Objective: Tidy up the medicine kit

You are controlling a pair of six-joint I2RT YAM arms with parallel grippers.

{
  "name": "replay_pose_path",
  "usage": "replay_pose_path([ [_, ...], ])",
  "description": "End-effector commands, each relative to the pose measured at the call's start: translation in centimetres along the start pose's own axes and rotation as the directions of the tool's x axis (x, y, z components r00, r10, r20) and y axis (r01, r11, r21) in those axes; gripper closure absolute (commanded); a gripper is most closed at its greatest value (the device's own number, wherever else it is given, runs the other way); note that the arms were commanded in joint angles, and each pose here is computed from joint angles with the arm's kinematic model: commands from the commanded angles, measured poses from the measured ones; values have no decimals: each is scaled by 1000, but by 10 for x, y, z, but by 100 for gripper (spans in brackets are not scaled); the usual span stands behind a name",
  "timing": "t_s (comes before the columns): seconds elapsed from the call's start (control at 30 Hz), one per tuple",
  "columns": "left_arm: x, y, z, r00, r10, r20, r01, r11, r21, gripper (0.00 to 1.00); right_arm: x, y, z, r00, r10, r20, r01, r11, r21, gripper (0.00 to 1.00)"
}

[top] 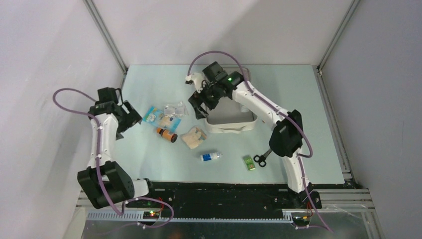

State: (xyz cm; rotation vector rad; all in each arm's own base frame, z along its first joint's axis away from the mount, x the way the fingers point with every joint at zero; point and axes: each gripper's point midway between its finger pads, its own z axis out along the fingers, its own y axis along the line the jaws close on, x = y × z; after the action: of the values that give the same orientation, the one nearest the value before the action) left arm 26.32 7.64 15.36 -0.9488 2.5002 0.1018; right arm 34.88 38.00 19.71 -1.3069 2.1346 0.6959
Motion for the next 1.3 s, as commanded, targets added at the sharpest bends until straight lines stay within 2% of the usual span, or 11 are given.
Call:
replay_pose_path([
  [0.0, -13, 16, -12, 990, -134, 50, 132, 990, 53, 4, -14, 2, 15, 992, 114, 59, -114, 993, -3, 10],
  [0.17, -9, 50, -15, 987, -143, 75, 141, 990, 20, 4, -25, 6, 36, 984, 163, 74, -169, 983, 77, 10],
  [0.27, 3, 50, -20, 982, -174, 77, 170, 984, 57, 5, -35, 21, 57, 985, 157, 71, -164, 980, 108, 12],
  [0.37, 14, 52, -23, 966, -243, 83, 236, 968, 82, 6, -46, 48, 77, 991, 105, 86, -114, 988, 104, 13],
  [0.63, 28, 64, -42, 953, -226, 202, 212, 973, 91, 7, -58, 87, 130, 994, -41, 102, 38, 999, 33, 17],
  [0.93, 23, 60, -54, 959, -163, 231, 145, 985, 92, 8, -31, 112, 179, 994, -100, 49, 100, 995, 4, 22],
  [1.27, 32, 58, -50, 964, -168, 205, 149, 983, 106, 8, -7, 100, 204, 994, -113, -2, 113, 992, 47, 27],
])
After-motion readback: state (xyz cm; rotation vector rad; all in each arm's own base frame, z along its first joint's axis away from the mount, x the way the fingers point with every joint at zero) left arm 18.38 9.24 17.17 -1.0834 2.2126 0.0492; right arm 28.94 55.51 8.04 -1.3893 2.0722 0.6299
